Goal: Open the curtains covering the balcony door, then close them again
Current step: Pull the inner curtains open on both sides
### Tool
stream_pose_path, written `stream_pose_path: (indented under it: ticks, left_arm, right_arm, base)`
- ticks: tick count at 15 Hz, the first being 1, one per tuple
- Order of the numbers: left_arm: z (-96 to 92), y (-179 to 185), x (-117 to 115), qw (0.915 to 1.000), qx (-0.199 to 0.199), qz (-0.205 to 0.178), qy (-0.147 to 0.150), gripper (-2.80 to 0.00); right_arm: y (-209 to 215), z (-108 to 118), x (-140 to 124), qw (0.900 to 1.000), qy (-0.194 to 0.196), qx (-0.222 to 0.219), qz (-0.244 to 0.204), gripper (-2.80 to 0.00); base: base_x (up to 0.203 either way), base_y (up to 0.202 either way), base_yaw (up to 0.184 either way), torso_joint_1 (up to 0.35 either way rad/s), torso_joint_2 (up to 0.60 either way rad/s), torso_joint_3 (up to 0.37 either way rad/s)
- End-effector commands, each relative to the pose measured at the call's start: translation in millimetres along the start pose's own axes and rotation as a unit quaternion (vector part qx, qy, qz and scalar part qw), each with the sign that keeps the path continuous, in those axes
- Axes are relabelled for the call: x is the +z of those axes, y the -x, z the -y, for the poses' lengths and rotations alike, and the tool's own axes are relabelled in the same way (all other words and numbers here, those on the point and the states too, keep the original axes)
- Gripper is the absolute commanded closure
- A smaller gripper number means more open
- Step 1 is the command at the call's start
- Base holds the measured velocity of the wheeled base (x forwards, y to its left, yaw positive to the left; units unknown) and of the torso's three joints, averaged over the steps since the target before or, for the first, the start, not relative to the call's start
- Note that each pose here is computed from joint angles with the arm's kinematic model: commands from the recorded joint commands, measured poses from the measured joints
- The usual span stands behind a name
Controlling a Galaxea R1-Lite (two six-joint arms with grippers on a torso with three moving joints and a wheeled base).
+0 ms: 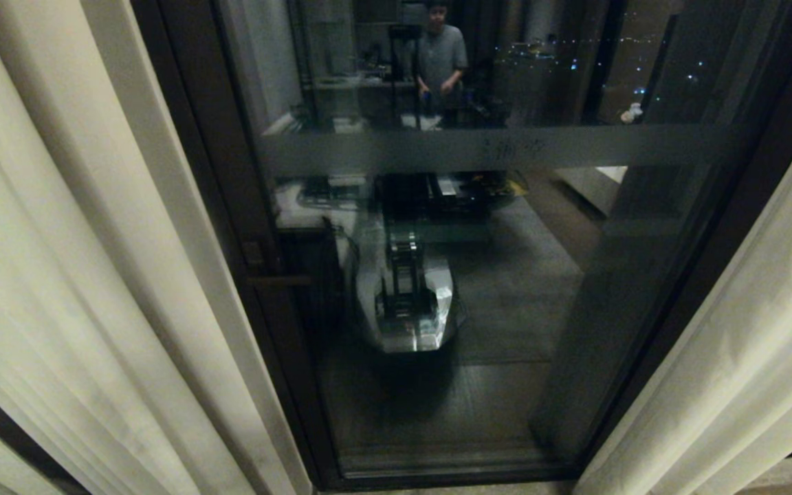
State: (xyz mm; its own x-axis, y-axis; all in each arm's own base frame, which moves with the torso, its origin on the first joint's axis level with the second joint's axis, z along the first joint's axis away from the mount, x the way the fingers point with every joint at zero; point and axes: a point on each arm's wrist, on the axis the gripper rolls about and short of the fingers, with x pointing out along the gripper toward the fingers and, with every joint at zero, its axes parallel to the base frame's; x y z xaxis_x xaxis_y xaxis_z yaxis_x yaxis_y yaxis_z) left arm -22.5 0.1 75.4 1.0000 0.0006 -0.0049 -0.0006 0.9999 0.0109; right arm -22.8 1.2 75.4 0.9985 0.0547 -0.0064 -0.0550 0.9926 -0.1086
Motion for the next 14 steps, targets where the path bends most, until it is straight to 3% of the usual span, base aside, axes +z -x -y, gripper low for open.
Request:
stream_pose_path:
  ticks: [1,14]
  left_arm:
    - [0.0,0.3,-0.1,1.0,0.0,0.002,0.0,0.0]
    - [0.0,0.3,-0.4,1.0,-0.001,0.0,0.0,0.0]
  right_arm:
    - [0.0,0.0,0.0,1.0,0.001,0.0,0.0,0.0]
    - [0.0,0.0,0.0,1.0,0.0,0.002,0.0,0.0]
  base:
    - [0.0,0.0,0.0,0.0,0.0,0.0]
    - [0.001,-0.005,0.0,-0.001,0.0,0.0]
